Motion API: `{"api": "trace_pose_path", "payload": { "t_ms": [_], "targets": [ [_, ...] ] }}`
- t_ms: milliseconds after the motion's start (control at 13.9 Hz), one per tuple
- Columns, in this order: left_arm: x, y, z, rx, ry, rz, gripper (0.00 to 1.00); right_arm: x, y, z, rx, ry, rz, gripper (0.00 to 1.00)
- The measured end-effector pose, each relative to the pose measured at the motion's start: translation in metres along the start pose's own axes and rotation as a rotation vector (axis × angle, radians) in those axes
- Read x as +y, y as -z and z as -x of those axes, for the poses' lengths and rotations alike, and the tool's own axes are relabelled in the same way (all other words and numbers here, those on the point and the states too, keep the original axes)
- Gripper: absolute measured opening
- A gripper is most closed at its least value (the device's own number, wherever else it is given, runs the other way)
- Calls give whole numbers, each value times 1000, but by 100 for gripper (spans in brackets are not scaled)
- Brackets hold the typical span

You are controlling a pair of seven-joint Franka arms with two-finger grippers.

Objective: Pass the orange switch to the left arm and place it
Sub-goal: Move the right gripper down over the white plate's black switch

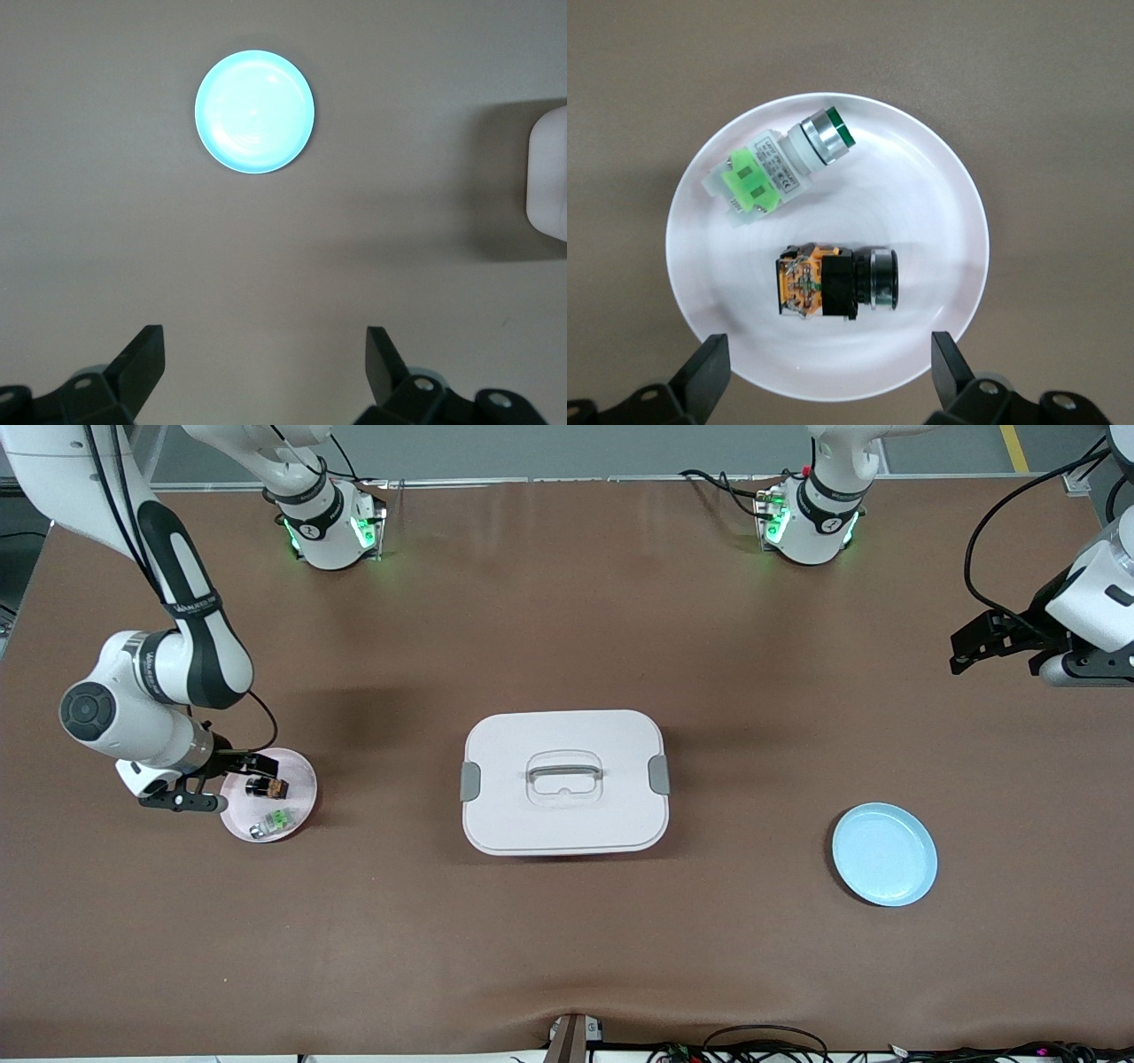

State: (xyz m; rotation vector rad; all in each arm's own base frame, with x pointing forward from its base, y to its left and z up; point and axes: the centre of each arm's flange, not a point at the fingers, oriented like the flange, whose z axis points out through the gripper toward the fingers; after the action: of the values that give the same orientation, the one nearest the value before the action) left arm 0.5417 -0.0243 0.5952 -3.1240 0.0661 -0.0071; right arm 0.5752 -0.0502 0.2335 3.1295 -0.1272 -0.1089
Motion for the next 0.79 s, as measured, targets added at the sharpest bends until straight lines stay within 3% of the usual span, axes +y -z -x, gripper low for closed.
{"api": "trace_pose_path", "payload": {
  "t_ms": [790],
  "targets": [
    [-1, -5, 1, -27, 1, 1, 100, 5, -44, -6, 25, -8, 5, 100]
  ]
}}
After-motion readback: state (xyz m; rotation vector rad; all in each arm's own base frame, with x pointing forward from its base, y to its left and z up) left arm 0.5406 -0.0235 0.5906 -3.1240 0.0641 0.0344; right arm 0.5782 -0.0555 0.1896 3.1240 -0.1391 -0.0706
